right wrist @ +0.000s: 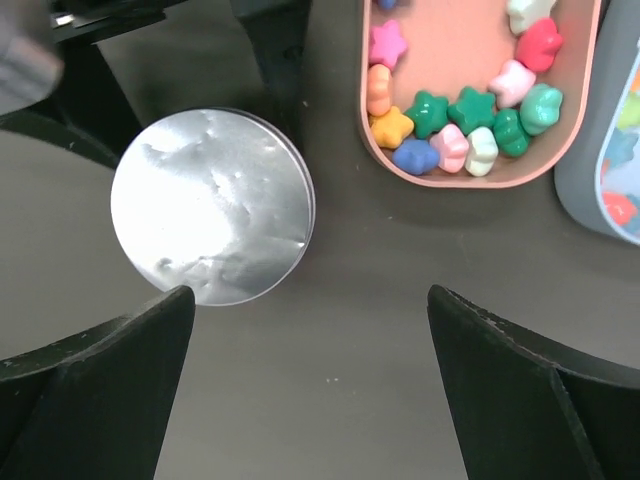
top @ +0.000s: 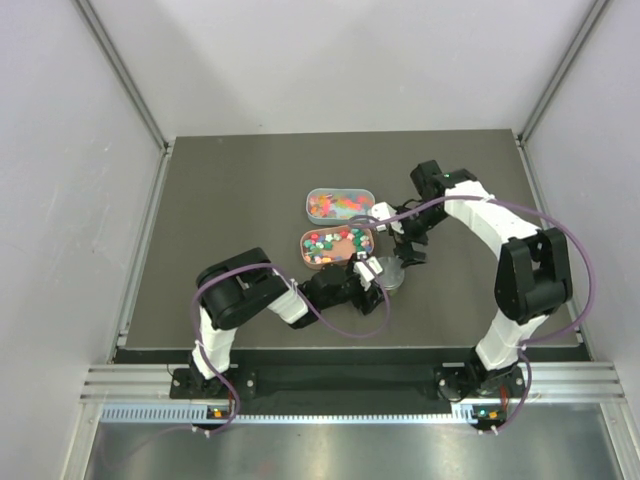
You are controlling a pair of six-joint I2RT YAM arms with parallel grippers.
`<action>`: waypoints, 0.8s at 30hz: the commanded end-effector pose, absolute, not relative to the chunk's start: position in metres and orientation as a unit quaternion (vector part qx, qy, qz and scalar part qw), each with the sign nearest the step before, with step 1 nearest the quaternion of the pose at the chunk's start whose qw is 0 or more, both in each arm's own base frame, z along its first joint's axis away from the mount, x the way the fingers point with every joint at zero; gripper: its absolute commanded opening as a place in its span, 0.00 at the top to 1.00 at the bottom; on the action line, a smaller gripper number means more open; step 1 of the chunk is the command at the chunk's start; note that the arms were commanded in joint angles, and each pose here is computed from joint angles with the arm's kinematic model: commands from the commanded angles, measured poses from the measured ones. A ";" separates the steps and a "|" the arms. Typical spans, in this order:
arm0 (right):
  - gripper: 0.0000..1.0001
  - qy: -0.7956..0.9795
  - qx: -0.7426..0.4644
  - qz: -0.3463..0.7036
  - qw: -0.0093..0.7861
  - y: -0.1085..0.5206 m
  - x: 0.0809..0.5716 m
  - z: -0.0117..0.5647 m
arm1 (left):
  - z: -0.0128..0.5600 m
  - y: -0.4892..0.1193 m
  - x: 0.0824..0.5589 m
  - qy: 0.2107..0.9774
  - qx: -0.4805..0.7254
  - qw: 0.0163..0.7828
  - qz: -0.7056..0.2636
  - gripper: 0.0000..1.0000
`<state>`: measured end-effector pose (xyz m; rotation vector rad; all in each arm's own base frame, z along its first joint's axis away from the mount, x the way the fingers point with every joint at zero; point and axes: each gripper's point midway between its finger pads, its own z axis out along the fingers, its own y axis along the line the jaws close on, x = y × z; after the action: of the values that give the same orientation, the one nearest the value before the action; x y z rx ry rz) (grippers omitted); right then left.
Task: Pack the candies
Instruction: Screw the bottle lid onto the packing bottle.
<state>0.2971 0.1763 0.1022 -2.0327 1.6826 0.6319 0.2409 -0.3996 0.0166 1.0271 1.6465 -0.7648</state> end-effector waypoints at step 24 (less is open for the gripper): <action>0.00 0.505 -0.780 0.338 0.149 0.173 0.256 0.094 | -0.085 -0.339 0.203 0.782 0.462 0.346 -0.237 0.28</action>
<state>0.2770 0.1736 0.0730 -2.2679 1.4658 0.9061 0.2417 -0.4006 0.0166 1.0272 1.6457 -0.7635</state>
